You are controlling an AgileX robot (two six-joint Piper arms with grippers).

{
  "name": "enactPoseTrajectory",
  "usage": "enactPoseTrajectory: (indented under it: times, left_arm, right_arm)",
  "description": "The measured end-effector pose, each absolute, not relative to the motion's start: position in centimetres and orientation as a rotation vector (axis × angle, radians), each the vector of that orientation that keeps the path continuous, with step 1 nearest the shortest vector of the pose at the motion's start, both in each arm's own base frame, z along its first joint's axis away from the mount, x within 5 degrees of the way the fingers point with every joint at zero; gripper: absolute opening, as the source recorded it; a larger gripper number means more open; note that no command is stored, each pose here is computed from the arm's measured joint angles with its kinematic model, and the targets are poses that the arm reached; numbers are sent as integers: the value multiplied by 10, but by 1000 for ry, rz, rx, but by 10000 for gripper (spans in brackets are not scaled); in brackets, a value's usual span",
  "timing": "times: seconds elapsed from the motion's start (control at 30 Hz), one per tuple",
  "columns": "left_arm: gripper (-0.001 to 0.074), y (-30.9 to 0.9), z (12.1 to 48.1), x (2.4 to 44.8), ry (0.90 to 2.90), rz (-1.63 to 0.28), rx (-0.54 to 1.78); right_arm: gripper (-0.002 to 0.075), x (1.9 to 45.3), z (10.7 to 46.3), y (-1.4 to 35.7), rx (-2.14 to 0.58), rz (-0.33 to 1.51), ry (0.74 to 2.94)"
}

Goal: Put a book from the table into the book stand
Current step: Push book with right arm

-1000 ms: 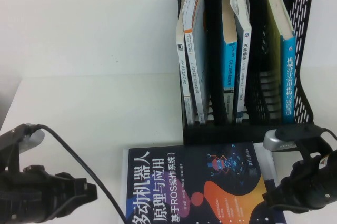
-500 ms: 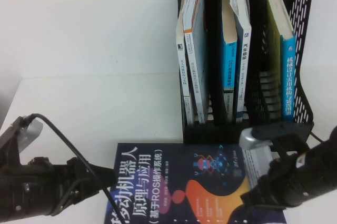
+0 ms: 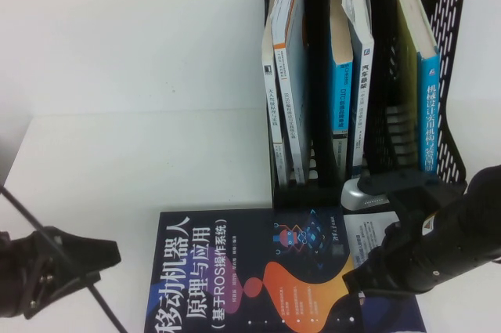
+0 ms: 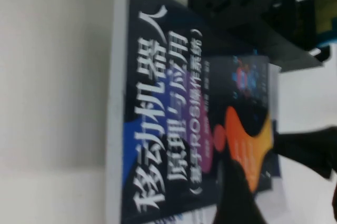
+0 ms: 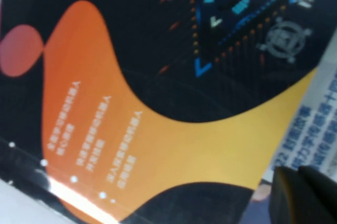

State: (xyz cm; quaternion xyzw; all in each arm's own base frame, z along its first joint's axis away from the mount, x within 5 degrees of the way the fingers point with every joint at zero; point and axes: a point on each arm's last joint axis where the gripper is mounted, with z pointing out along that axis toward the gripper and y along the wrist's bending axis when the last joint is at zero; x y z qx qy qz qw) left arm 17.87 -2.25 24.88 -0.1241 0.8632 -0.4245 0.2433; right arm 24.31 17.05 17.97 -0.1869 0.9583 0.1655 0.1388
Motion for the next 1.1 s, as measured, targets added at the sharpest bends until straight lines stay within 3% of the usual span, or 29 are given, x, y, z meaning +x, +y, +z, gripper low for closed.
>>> enactPoseTrajectory:
  times: [0.17, 0.43, 0.5, 0.63, 0.73, 0.97, 1.1]
  left_arm:
    - [361, -22, 235, 185, 2415, -1307, -281]
    - [374, -18, 205, 205, 2471, -1425, -415]
    - [428, -17, 200, 209, 2464, -1448, -435]
    - [613, -15, 190, 216, 2467, -1473, -457]
    - [669, -14, 182, 219, 2481, -1476, -429]
    - [677, -11, 167, 227, 2470, -1459, -451]
    - [657, -6, 160, 232, 2484, -1349, -515]
  right_arm:
    - [5, 244, 179, 168, -551, 440, 2771]
    - [5, 245, 179, 167, -556, 429, 2763]
    - [5, 245, 179, 167, -555, 429, 2763]
    - [5, 245, 179, 167, -554, 430, 2766]
    - [5, 245, 179, 167, -554, 430, 2768]
    - [5, 245, 179, 167, -555, 430, 2770]
    - [5, 245, 179, 167, -555, 430, 2770]
